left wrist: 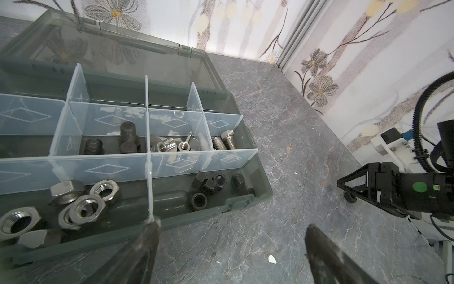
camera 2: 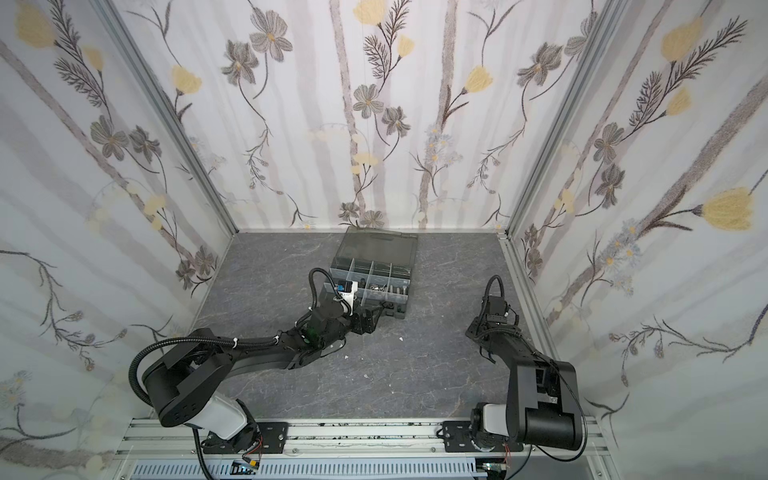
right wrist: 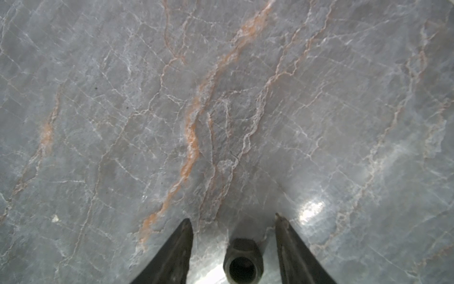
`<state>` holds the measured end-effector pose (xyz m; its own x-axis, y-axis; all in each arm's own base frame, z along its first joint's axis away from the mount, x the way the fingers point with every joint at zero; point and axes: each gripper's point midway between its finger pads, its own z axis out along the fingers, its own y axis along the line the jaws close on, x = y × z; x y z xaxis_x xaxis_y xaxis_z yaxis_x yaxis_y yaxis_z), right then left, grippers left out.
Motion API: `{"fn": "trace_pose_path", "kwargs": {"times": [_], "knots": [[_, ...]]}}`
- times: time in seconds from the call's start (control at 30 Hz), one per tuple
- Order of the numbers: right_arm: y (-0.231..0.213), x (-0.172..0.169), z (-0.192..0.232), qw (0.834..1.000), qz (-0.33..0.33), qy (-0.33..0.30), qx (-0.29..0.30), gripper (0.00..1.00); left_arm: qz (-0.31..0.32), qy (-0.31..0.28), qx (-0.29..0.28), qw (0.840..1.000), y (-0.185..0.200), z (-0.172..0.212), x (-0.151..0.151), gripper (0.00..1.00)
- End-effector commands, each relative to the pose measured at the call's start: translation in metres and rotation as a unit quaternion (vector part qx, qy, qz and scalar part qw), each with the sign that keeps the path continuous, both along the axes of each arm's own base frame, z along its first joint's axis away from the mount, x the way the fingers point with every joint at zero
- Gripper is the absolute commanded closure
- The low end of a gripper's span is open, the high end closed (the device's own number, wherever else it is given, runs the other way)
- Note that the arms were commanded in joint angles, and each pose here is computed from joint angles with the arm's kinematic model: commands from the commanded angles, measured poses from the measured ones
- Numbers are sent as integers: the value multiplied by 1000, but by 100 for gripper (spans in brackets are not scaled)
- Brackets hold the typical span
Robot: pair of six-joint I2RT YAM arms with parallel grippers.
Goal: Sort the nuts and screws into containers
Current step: 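Close the right gripper on the last black hex nut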
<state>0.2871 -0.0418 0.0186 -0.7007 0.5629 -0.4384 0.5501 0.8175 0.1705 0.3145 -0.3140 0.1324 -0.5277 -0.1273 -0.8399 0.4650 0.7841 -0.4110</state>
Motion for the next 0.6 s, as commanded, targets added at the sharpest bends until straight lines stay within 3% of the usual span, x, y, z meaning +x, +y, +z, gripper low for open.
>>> {"fn": "trace_pose_path", "kwargs": {"times": [0.0, 0.37, 0.57], "knots": [[11, -2, -5, 999, 16, 11, 25, 52, 5, -8, -6, 1000, 1, 3, 4, 7], [20, -11, -10, 999, 27, 21, 30, 60, 5, -4, -6, 1000, 0, 1, 4, 7], [21, -17, -12, 999, 29, 29, 27, 54, 4, -3, -7, 1000, 0, 0, 4, 7]]}}
